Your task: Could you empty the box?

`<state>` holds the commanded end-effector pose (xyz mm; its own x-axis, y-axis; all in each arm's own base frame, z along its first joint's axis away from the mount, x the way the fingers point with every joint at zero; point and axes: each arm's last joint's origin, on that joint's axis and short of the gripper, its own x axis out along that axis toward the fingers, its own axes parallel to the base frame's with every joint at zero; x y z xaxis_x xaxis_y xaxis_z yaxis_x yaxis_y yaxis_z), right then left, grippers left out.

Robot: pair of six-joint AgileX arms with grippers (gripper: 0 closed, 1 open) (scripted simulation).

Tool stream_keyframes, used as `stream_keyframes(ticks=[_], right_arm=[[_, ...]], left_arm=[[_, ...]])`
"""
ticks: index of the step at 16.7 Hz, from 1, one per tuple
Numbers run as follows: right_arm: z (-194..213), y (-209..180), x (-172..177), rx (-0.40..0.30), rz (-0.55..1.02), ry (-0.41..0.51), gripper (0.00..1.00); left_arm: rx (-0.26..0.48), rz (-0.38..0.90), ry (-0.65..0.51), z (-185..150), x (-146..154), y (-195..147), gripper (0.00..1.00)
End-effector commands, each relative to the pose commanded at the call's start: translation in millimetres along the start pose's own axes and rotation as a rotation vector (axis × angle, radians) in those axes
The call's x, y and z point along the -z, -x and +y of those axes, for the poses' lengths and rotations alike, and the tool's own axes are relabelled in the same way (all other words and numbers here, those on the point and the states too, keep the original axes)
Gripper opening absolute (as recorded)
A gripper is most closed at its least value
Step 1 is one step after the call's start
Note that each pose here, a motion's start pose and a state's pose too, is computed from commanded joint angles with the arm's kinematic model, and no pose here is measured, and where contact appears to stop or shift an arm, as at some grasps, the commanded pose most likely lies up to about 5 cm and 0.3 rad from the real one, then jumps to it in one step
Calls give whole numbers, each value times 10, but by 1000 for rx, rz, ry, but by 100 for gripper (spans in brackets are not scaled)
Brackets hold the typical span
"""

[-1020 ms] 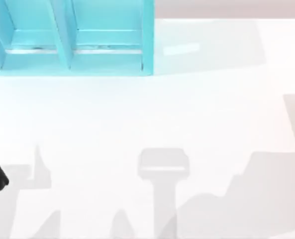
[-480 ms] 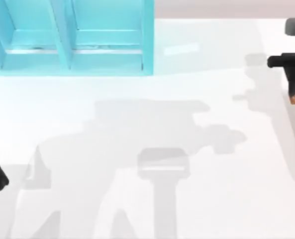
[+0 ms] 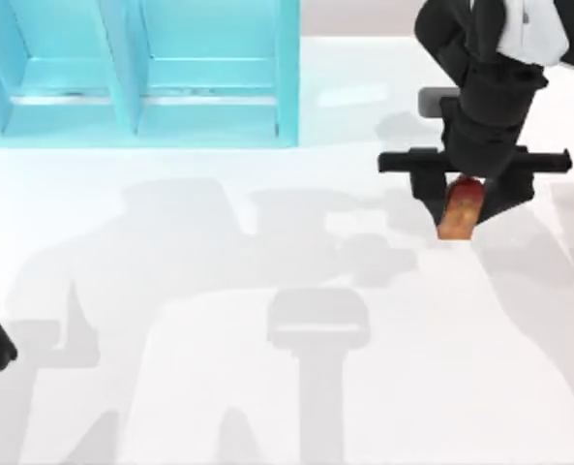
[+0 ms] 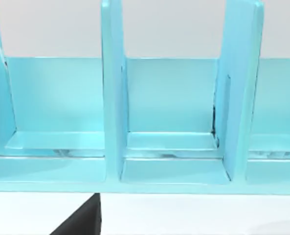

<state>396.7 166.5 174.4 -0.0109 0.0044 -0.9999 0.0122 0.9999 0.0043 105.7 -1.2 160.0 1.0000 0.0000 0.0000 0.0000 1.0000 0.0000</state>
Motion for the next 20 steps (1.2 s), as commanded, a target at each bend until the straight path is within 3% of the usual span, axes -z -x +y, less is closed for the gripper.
stream_keyframes(ticks=[7,20], right_arm=[[22,-22,5,2,-10,-9,0],[43,-468,3,4,-13,-3,0]], left_arm=[[0,0,0,0,0,0,100],[0,0,0,0,0,0,100]])
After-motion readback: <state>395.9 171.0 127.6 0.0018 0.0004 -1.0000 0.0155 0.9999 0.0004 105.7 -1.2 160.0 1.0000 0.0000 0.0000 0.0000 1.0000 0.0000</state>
